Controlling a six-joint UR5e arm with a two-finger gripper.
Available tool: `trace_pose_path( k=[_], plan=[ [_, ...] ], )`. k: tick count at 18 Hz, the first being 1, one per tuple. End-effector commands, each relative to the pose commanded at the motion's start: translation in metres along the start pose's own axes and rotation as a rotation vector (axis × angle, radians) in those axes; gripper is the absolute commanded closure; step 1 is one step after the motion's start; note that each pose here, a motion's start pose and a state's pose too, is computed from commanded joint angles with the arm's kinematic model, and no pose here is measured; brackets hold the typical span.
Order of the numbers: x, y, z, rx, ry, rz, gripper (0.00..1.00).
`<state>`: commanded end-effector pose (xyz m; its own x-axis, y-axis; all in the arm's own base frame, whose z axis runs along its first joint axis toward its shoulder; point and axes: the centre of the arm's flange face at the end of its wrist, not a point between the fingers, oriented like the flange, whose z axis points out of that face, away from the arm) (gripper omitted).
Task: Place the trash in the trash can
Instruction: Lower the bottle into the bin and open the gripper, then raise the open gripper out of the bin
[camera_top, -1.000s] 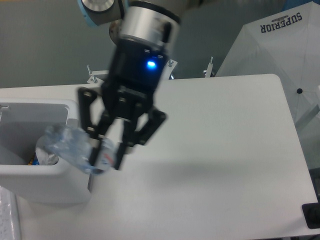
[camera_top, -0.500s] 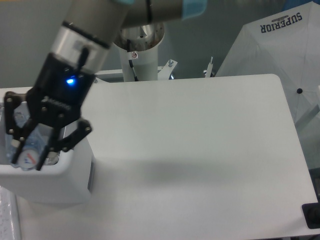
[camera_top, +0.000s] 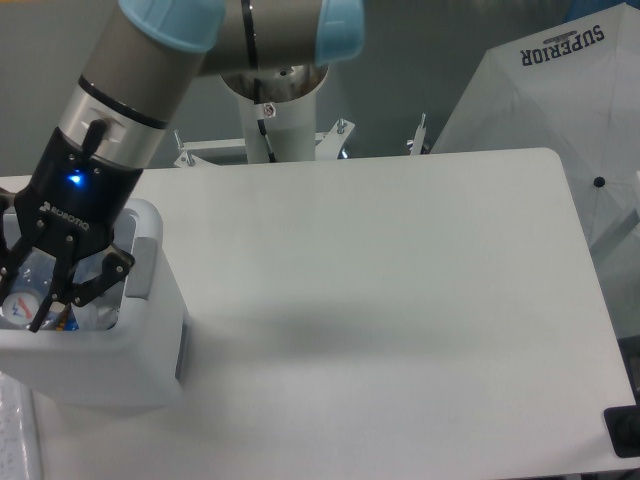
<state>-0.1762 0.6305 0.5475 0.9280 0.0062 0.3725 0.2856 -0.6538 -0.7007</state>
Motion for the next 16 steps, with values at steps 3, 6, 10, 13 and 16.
trace_pose_path(
  k=[3, 6, 10, 13, 16],
  plan=[
    [-0.004, 0.000, -0.006, 0.006, -0.006, -0.068, 0.00],
    [-0.018, -0.011, -0.024, 0.039, -0.034, -0.068, 0.00],
    [-0.042, -0.049, -0.079, 0.138, -0.105, 0.013, 0.00],
    [-0.065, -0.051, -0.098, 0.144, -0.169, 0.137, 0.00],
    [-0.087, -0.049, -0.120, 0.122, -0.293, 0.210, 0.00]
  ],
)
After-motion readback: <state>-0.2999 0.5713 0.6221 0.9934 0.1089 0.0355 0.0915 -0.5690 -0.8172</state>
